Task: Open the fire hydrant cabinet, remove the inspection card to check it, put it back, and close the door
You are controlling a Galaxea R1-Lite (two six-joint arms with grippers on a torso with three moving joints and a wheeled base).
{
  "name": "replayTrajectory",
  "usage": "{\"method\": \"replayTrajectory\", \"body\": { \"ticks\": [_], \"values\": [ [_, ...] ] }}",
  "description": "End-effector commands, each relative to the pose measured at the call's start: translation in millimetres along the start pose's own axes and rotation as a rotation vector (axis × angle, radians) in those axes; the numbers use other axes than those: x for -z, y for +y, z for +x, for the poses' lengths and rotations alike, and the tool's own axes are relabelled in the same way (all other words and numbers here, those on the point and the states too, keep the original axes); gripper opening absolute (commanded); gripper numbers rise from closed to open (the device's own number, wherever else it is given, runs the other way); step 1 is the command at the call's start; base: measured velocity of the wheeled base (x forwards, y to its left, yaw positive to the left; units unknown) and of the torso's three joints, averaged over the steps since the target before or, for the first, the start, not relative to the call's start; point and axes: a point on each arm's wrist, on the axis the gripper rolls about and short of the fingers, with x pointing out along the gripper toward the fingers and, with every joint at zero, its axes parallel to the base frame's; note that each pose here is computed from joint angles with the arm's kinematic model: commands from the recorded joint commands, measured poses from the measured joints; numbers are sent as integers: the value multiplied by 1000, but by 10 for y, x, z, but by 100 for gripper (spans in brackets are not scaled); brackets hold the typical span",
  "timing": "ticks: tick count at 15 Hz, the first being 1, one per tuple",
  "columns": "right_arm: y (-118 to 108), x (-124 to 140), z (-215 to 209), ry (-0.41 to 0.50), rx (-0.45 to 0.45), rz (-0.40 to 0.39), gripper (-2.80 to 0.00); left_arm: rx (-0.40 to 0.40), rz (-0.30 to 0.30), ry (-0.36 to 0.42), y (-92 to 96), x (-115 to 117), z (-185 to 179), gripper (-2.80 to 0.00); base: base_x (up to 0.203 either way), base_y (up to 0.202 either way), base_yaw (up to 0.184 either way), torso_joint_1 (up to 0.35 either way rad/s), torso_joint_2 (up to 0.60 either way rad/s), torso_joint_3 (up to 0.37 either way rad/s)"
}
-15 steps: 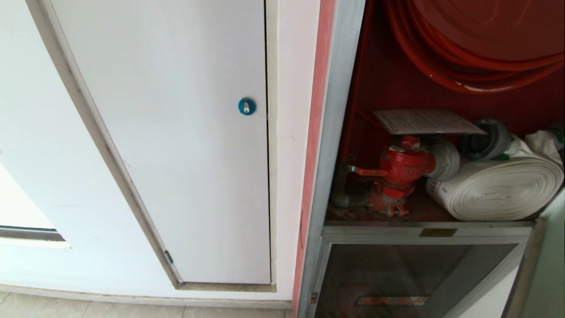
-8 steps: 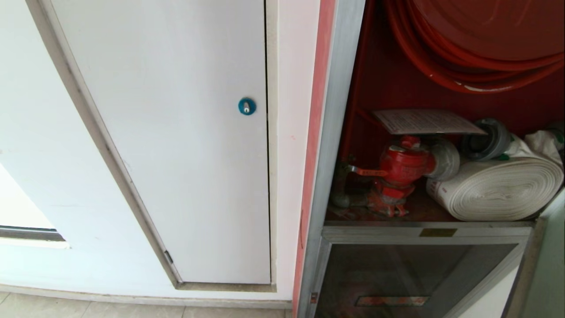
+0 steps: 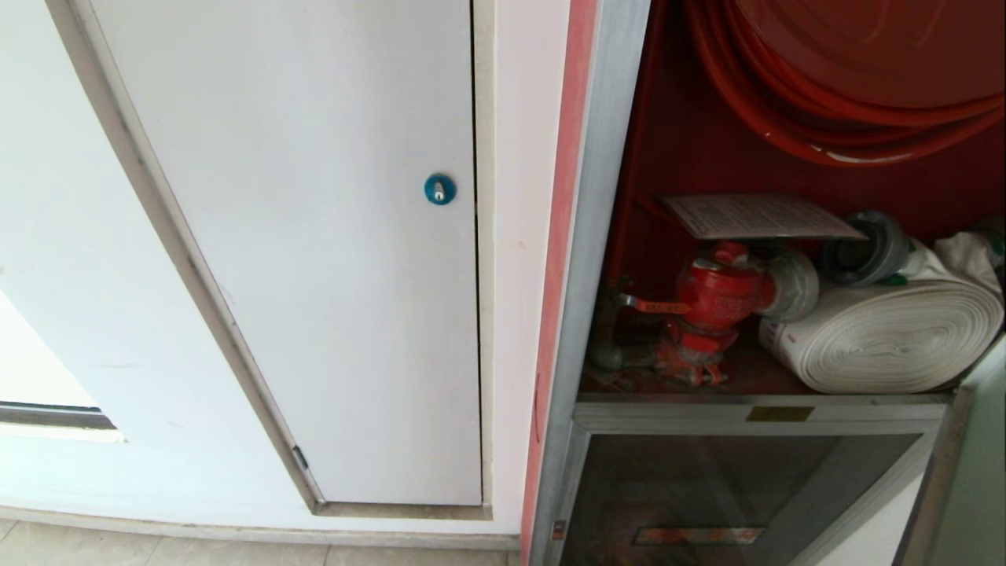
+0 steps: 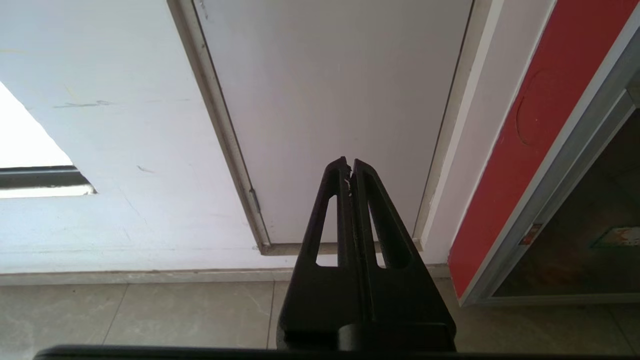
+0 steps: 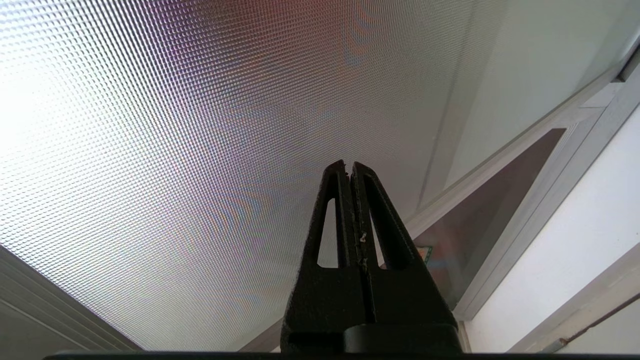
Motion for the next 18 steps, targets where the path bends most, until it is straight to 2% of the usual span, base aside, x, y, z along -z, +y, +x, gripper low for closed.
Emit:
{"method": "replayTrajectory", "body": {
  "ticks": [1,14,18],
  "values": [
    [0,0,0,0,0,1,-280,0,0,2,0,0,1,-280,0,0,0,0,0,0],
    [0,0,1,1,0,1,-280,0,0,2,0,0,1,-280,0,0,0,0,0,0],
    [0,-1,0,0,0,1,-280,0,-11,2,0,0,1,-280,-155,0,2,4,6,1]
  ]
}}
